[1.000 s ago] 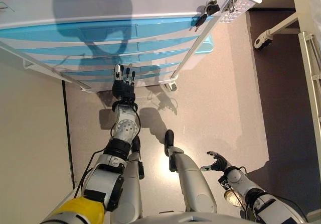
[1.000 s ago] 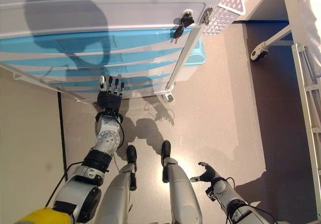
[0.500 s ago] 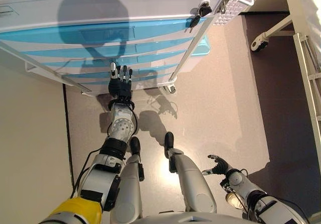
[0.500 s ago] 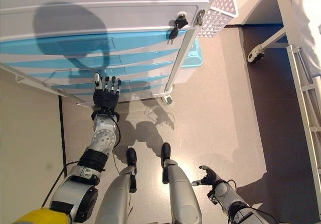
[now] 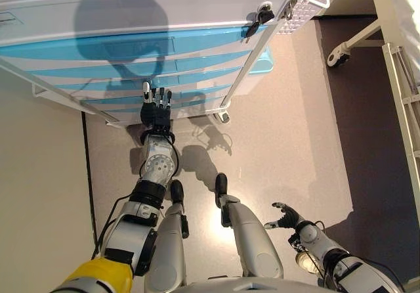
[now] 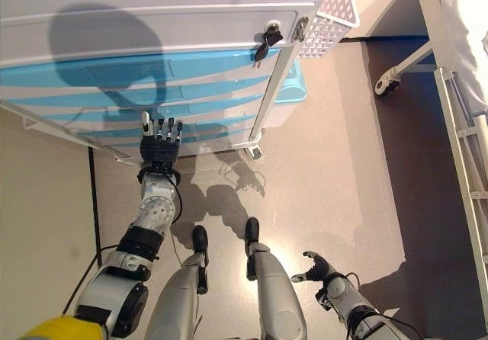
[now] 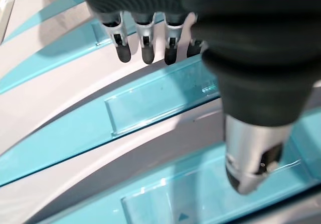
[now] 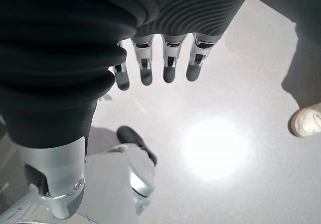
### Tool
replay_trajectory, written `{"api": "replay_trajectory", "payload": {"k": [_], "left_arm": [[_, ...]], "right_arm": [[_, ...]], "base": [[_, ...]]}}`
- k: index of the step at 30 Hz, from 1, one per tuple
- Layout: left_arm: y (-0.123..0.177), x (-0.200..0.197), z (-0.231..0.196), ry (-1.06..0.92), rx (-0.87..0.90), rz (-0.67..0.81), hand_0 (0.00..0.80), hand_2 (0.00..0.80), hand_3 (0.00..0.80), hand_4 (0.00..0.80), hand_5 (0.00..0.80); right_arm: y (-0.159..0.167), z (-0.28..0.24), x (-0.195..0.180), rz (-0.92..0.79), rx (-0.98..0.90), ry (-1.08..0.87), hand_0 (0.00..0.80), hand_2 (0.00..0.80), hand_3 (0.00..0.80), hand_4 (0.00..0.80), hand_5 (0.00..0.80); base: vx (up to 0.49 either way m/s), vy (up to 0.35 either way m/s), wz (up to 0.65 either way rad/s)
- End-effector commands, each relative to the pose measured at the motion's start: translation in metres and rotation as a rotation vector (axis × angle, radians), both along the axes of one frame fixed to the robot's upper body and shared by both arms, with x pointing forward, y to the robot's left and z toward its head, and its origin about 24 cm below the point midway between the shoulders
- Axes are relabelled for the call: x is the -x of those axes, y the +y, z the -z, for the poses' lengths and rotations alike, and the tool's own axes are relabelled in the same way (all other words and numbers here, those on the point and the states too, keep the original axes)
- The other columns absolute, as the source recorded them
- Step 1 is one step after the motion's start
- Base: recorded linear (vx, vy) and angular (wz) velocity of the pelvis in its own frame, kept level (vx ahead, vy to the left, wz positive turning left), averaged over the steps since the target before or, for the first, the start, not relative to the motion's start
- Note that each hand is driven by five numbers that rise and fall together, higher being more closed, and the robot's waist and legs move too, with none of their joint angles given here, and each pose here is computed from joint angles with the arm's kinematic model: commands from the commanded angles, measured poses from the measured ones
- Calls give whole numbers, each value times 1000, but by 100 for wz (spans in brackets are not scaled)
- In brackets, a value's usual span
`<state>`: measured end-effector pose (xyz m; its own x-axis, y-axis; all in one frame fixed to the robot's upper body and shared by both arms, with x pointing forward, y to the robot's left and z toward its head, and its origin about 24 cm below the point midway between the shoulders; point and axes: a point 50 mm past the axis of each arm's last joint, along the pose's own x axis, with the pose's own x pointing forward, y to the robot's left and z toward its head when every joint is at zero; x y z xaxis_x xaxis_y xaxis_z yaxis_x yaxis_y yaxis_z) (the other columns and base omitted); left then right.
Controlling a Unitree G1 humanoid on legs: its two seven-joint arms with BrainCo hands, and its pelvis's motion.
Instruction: Open the drawer and pick up the medicine
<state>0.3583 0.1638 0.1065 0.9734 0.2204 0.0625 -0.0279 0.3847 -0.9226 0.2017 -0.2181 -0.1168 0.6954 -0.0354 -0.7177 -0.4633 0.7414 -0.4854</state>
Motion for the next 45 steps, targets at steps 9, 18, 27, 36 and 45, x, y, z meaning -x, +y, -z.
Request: {"api": "replay_trajectory", "payload": {"k": [9, 18, 27, 36, 45], "left_arm": [[-26, 2, -147, -644, -139, 82, 0, 0, 0, 0, 0], [-28, 5, -138, -636, -89, 90, 800, 800, 800, 800, 800], [-21, 7, -115, -575, -54, 68, 800, 800, 800, 800, 800], [-17, 9, -97, -526, -50, 57, 800, 800, 800, 800, 800], [-7, 14, -94, -531, -83, 38, 800, 800, 800, 800, 800]], "right_arm": [[-22, 10, 29, -9, 78, 98, 0, 0, 0, 0, 0], [-19, 11, 29, -17, 77, 107, 0, 0, 0, 0, 0], [-13, 14, 29, -24, 70, 114, 0, 0, 0, 0, 0], [-8, 14, 26, -28, 59, 104, 0, 0, 0, 0, 0], [-9, 14, 26, -34, 68, 106, 0, 0, 0, 0, 0]], "base": [[-30, 2, -2], [0, 0, 0], [0, 0, 0], [0, 0, 0], [0, 0, 0]]}}
